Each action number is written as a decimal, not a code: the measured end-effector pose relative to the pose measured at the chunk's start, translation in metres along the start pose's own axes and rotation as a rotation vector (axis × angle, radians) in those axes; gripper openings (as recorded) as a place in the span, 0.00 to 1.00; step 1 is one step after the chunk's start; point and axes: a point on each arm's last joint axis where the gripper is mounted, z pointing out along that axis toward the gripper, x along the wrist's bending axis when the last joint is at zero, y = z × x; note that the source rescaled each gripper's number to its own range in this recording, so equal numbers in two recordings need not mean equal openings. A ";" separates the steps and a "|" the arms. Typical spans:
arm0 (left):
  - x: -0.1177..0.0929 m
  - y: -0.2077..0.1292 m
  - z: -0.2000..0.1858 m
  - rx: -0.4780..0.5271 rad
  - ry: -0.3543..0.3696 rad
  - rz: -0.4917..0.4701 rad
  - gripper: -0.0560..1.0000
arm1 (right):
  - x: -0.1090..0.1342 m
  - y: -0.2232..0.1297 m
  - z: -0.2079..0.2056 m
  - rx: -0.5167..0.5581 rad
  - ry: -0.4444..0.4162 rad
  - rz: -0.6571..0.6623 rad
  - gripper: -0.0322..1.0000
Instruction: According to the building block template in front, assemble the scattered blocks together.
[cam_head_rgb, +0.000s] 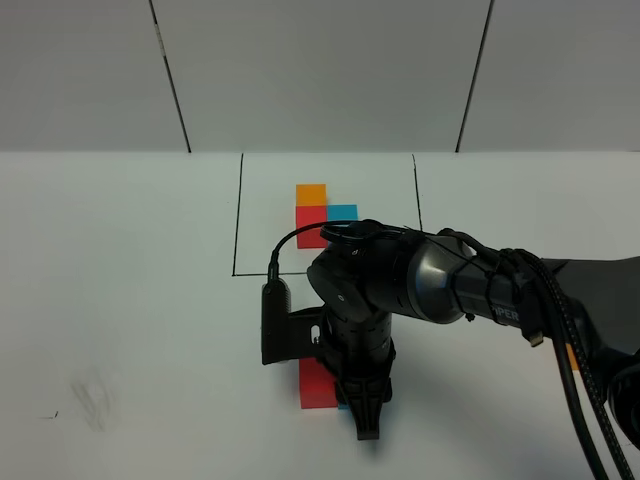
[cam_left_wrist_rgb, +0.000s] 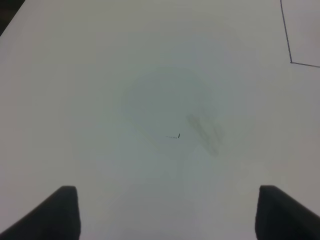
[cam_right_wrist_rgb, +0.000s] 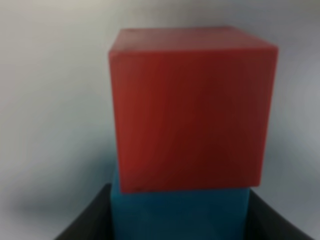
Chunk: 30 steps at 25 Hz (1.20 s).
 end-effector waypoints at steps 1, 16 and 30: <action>0.000 0.000 0.000 0.000 0.000 0.000 0.62 | 0.000 0.000 0.000 0.001 -0.001 0.003 0.04; 0.000 0.000 0.000 0.000 0.000 0.000 0.62 | 0.001 -0.002 0.002 0.016 0.009 0.060 0.75; 0.000 0.000 0.000 0.000 0.000 0.000 0.62 | -0.043 -0.065 -0.136 0.013 -0.217 0.615 0.83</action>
